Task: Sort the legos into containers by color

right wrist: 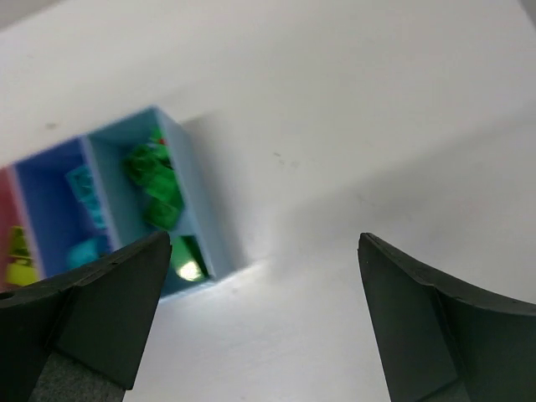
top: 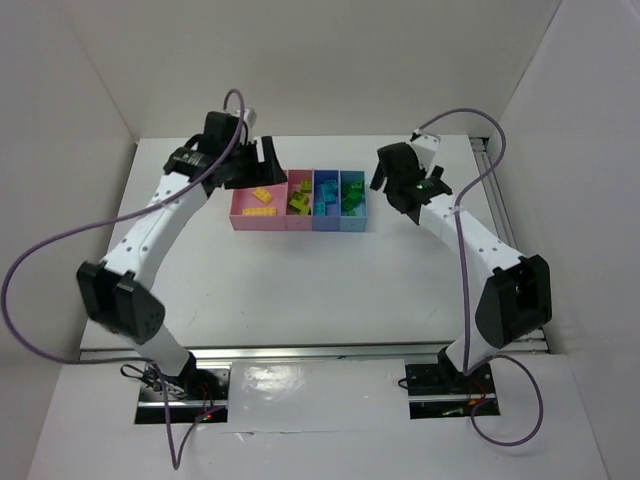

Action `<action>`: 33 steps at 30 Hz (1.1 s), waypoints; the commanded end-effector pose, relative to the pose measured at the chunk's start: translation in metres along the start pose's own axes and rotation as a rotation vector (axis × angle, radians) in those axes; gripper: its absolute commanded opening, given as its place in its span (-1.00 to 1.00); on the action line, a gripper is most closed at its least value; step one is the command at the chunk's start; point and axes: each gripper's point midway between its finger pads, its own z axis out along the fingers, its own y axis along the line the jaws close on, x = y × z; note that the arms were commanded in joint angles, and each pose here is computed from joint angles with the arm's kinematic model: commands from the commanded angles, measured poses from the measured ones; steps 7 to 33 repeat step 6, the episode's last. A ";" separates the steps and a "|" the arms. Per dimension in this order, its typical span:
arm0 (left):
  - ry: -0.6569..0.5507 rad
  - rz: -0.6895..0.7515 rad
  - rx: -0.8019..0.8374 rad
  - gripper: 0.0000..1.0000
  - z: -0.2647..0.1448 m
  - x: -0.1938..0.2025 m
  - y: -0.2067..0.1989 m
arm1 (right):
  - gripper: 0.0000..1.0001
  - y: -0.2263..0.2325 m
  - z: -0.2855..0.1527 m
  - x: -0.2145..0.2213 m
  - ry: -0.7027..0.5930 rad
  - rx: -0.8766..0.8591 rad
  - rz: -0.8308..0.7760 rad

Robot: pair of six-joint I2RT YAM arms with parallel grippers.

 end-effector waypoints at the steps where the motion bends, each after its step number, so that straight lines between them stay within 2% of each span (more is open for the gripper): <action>1: -0.075 0.037 -0.049 0.72 -0.030 0.008 0.015 | 1.00 -0.053 -0.014 0.013 0.004 0.167 -0.027; 2: -0.130 0.039 -0.027 0.75 -0.050 0.003 0.011 | 1.00 -0.060 -0.015 0.017 0.024 0.167 -0.039; 4: -0.123 0.039 -0.030 0.75 -0.056 0.020 0.018 | 0.98 -0.065 -0.022 0.029 0.053 0.133 -0.067; 6: -0.167 0.053 -0.026 0.77 -0.075 0.022 0.020 | 1.00 -0.060 -0.029 0.027 0.053 0.056 -0.055; 33: -0.167 0.053 -0.026 0.77 -0.075 0.022 0.020 | 1.00 -0.060 -0.029 0.027 0.053 0.056 -0.055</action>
